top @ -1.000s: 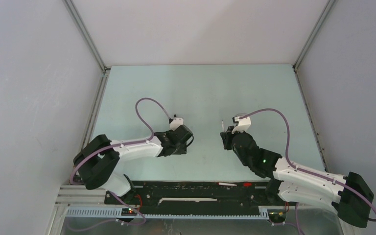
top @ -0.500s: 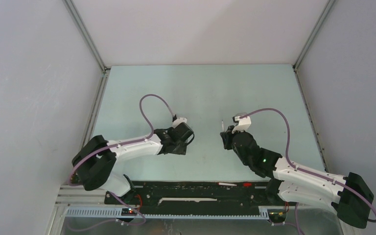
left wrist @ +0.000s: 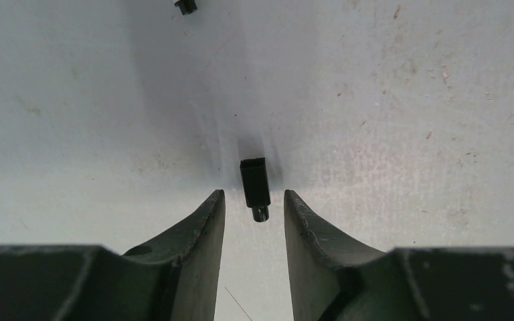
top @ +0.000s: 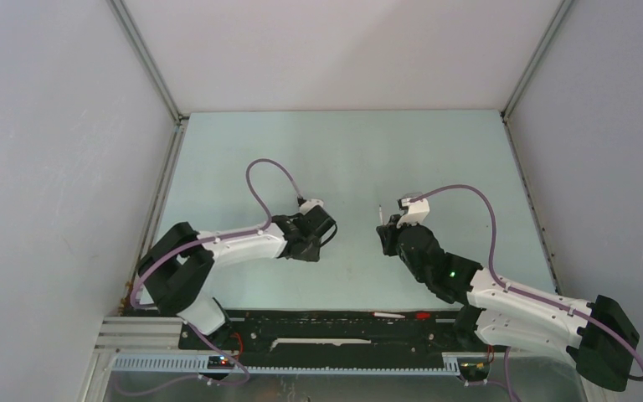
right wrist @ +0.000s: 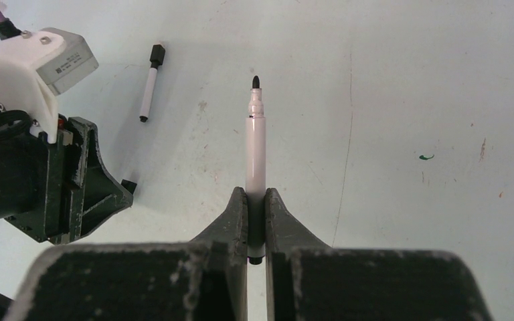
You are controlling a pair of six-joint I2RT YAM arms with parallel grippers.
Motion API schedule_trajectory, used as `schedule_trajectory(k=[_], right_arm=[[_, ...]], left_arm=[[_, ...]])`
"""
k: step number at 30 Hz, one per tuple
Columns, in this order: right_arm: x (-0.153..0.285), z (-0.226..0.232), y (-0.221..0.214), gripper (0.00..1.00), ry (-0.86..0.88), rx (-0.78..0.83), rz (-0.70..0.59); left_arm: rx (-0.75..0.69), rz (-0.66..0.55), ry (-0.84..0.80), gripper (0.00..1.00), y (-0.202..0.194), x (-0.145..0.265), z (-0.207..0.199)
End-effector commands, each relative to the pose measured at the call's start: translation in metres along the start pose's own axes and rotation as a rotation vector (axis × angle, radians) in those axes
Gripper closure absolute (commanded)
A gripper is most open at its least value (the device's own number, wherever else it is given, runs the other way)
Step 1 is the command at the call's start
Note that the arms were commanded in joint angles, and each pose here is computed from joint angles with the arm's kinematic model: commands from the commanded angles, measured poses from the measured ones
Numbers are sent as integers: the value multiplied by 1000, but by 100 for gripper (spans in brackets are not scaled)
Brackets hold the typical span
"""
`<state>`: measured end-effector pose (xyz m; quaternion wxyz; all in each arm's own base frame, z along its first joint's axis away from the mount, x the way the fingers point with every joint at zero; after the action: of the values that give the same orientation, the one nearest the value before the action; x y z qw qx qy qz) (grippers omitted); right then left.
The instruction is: Insert the pens into the pen caps
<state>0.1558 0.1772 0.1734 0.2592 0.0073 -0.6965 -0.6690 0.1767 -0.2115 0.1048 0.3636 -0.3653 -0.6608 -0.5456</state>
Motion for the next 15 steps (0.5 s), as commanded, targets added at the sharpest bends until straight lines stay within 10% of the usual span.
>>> schedule_trajectory(k=[1, 15], right_arm=[[-2, 1, 9, 100, -2, -29, -36], [-2, 1, 9, 100, -2, -29, -35]], left_arm=[[20, -28, 6, 61, 10, -3, -7], [23, -20, 6, 68, 8, -10, -8]])
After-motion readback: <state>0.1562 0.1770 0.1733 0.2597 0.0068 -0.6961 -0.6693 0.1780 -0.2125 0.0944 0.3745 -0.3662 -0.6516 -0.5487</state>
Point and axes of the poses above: each gripper's point midway between its finger pads, its own x axis back along the fingers, its own z axis along the line the jaws close on, y = z × x, the point moved 9 cm from there along x, back along the fingers, and after that the axes turned 15 degrees about x, right-handed, at the moved point
